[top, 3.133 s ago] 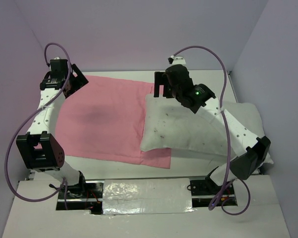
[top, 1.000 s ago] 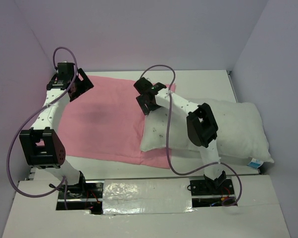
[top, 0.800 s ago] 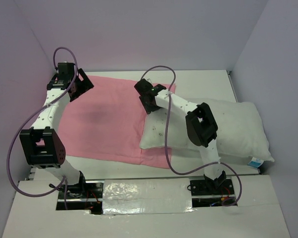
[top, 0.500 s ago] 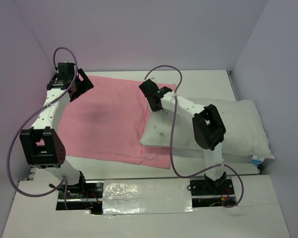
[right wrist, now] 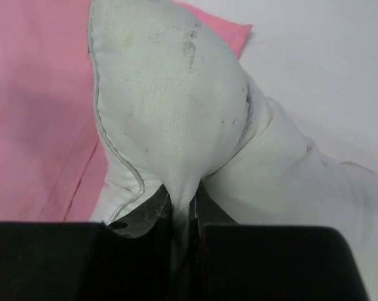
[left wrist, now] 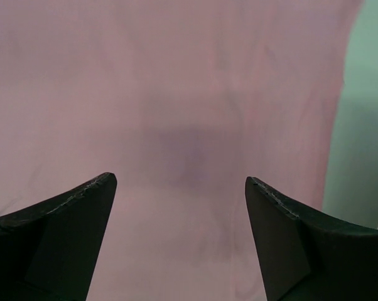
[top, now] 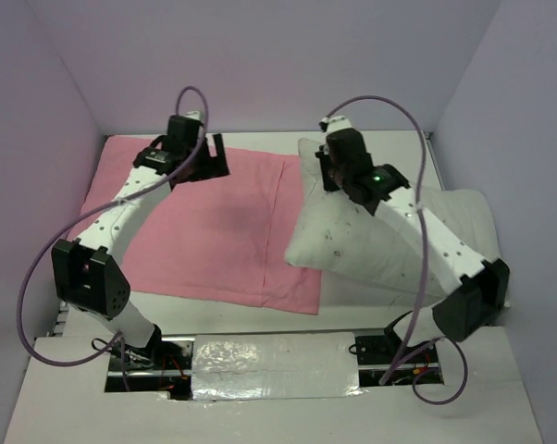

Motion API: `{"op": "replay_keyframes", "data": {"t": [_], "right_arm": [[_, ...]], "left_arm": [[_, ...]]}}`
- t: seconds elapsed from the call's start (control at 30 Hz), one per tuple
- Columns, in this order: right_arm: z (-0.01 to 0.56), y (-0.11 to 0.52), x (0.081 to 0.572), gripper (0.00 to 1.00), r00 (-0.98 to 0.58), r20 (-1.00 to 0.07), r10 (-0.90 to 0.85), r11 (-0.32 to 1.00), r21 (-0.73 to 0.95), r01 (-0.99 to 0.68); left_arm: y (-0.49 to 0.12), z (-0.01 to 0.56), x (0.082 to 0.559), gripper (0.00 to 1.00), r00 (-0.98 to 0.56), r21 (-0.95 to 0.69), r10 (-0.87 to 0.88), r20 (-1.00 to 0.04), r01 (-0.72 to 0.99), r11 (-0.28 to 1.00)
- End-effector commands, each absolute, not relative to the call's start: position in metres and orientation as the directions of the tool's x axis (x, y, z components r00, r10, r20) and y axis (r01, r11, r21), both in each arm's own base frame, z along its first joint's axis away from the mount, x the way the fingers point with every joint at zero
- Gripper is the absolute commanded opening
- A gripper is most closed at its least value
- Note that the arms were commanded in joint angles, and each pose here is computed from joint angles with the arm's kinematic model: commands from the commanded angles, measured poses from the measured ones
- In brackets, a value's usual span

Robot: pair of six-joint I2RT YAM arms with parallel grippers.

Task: Put the pillow into the pillowcase

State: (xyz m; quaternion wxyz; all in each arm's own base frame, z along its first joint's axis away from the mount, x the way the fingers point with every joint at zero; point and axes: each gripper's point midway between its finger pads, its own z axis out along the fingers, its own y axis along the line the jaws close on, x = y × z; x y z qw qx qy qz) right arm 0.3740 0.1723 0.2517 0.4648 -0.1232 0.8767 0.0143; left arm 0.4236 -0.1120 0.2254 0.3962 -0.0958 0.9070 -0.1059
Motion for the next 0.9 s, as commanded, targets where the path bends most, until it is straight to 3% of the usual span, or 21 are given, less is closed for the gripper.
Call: {"op": "replay_keyframes", "data": {"t": [0.0, 0.2, 0.37, 0.87], "right_arm": [[0.284, 0.145, 0.366, 0.0, -0.472, -0.876, -0.098, 0.979, 0.002, -0.206], [0.307, 0.125, 0.346, 0.0, -0.397, -0.918, -0.029, 0.975, 0.062, -0.215], [0.317, 0.122, 0.333, 0.0, -0.365, -0.931, -0.006, 0.963, 0.093, -0.251], [0.302, 0.091, 0.325, 0.0, -0.401, -0.915, 0.046, 0.972, 0.133, -0.193]], "left_arm": [[-0.164, 0.22, 0.4, 0.96, -0.731, -0.216, -0.078, -0.678, 0.097, 0.972], [-0.24, 0.169, 0.367, 0.83, -0.814, -0.246, 0.095, -0.573, 0.281, 0.928], [-0.27, 0.127, 0.366, 0.82, -0.834, -0.173, 0.235, -0.499, 0.361, 0.916], [-0.275, 0.066, 0.379, 0.7, -0.861, -0.064, 0.294, -0.415, 0.35, 0.935]]}}
